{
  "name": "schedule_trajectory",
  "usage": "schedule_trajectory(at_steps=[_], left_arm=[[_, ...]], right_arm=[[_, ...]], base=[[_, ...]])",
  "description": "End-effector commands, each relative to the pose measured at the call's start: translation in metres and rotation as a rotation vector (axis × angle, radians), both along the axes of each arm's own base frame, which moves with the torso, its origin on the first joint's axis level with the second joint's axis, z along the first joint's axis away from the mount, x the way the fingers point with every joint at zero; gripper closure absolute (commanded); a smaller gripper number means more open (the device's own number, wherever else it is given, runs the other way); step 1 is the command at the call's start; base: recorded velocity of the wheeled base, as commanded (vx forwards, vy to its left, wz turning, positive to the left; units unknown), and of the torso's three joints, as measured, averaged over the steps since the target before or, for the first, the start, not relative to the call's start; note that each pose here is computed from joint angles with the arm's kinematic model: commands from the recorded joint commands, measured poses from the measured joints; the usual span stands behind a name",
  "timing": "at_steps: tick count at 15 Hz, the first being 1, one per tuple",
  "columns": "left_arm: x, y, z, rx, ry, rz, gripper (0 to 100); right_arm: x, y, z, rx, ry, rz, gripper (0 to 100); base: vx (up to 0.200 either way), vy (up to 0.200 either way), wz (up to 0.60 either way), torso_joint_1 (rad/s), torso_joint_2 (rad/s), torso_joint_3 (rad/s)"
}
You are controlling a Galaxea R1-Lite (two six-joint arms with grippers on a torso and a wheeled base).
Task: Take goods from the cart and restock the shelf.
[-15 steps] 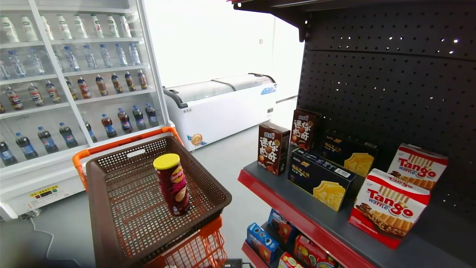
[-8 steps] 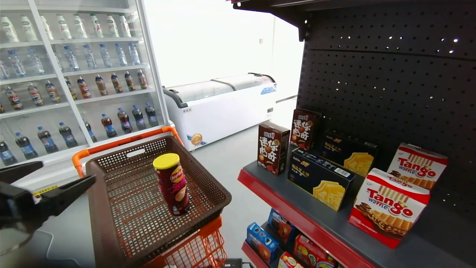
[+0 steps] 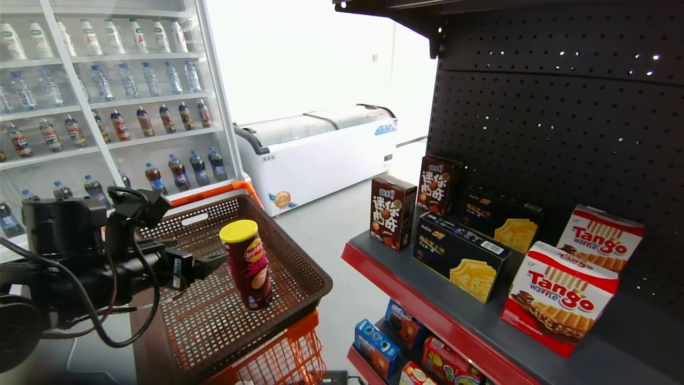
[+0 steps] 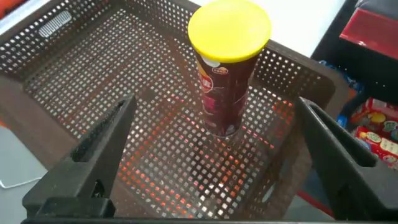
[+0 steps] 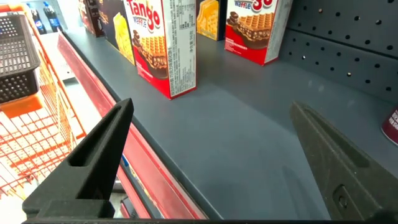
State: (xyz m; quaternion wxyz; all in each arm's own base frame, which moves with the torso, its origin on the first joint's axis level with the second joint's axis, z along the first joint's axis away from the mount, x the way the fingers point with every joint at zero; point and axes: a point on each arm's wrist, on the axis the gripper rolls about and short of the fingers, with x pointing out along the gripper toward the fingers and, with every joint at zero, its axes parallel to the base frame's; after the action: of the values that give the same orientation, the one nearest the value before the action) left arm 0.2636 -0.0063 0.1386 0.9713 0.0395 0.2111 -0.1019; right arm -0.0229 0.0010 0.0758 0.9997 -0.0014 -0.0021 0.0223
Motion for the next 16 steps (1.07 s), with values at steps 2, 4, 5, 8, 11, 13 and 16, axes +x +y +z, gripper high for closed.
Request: schedule_trajectory(at_steps=[2,4,5,8,11,13,16], left_arm=[[0.029,0.0,-0.045,0.003,0.079,-0.002,0],[0.036,-0.001,-0.058,0.014,0.079,-0.008,0],[0.038,-0.002,-0.061,0.015,0.071,-0.011,0],[0.046,-0.009,-0.078,0.014,0.057,-0.03,0],[0.052,-0.01,-0.092,0.013,0.035,-0.034,0],[0.057,-0.012,-0.096,0.012,0.002,-0.04,0],[0.066,-0.013,-0.104,0.012,-0.052,-0.042,0]], right_arm=[[0.0,0.0,0.0,0.0,-0.001,0.001,0],[0.0,0.0,0.0,0.0,-0.001,0.001,0],[0.0,0.0,0.0,0.0,-0.001,0.001,0],[0.0,0.0,0.0,0.0,-0.001,0.001,0],[0.0,0.0,0.0,0.0,-0.001,0.001,0],[0.0,0.0,0.0,0.0,-0.001,0.001,0],[0.0,0.0,0.0,0.0,-0.001,0.001,0]], base=[[0.0,0.0,0.0,0.0,0.0,0.0],[0.0,0.0,0.0,0.0,0.0,0.0],[0.0,0.0,0.0,0.0,0.0,0.0],[0.0,0.0,0.0,0.0,0.0,0.0],[0.0,0.0,0.0,0.0,0.0,0.0],[0.0,0.0,0.0,0.0,0.0,0.0],[0.0,0.0,0.0,0.0,0.0,0.0]])
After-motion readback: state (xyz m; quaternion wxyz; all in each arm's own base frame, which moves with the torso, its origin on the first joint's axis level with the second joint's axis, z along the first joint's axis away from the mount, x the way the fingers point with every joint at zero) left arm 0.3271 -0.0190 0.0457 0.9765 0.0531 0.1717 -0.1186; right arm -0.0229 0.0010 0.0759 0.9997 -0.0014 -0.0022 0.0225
